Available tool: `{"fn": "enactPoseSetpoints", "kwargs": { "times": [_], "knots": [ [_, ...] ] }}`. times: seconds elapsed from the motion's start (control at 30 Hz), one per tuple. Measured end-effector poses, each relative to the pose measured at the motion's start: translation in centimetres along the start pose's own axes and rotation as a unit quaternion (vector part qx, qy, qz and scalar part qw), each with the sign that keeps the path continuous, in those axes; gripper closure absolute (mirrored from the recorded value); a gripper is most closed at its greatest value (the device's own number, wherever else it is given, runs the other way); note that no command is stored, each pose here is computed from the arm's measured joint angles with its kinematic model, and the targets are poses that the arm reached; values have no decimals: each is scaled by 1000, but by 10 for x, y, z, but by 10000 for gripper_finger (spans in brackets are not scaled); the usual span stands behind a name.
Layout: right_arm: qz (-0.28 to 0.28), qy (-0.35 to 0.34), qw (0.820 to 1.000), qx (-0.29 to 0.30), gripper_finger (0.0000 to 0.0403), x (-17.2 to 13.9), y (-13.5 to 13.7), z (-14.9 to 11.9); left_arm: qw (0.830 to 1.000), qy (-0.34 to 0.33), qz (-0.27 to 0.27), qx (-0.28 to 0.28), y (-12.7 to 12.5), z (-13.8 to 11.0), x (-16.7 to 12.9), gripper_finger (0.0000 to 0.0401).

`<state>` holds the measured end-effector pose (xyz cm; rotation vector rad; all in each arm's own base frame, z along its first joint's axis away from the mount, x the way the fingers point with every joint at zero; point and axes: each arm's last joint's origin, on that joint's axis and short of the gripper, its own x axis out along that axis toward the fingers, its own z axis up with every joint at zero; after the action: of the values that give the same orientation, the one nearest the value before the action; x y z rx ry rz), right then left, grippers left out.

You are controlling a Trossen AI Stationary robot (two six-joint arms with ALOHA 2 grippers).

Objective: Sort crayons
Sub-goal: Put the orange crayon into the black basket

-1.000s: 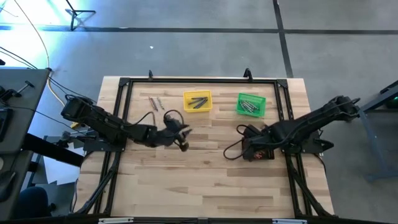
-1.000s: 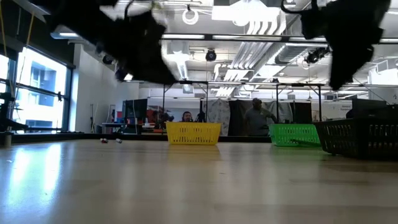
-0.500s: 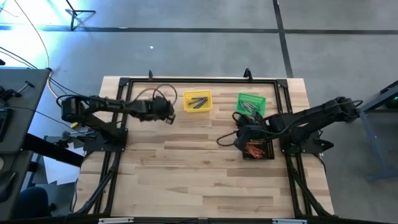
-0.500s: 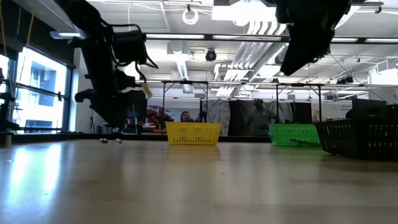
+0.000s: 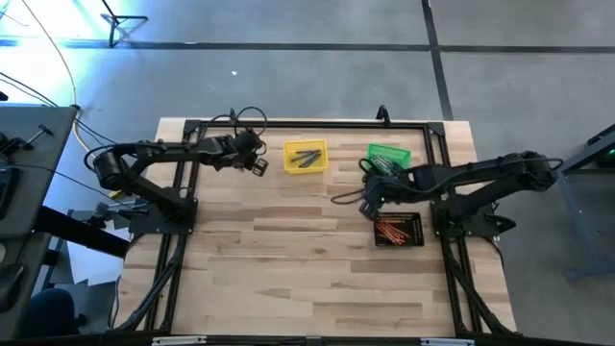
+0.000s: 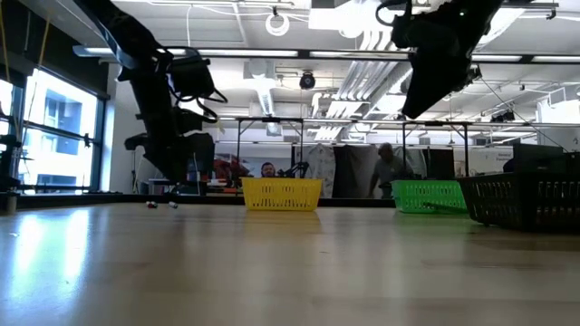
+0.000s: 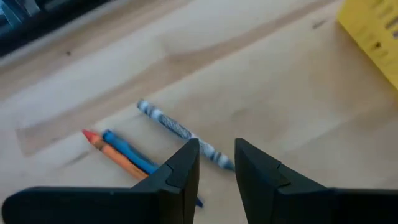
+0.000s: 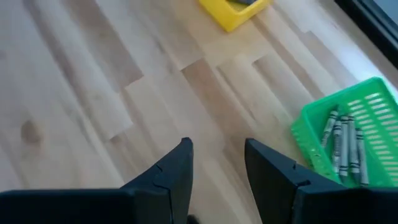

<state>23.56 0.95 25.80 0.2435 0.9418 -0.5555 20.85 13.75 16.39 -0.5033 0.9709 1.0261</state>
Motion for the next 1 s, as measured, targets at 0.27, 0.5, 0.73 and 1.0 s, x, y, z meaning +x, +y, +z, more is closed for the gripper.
{"fn": "enactPoseSetpoints", "kwargs": {
  "times": [0.27,0.5,0.73,1.0],
  "knots": [
    [-18,-28,999,23,263,7,-14,14,1000,-15,2,12,5,6,2,314],
    [-21,-36,999,27,263,9,-19,18,999,-41,-7,16,3,11,2,314],
    [3,-24,999,26,263,9,-17,17,999,-49,-17,13,2,13,2,314],
    [3,-21,1000,12,263,9,-17,17,999,-36,-22,10,2,11,2,313]
  ]
}}
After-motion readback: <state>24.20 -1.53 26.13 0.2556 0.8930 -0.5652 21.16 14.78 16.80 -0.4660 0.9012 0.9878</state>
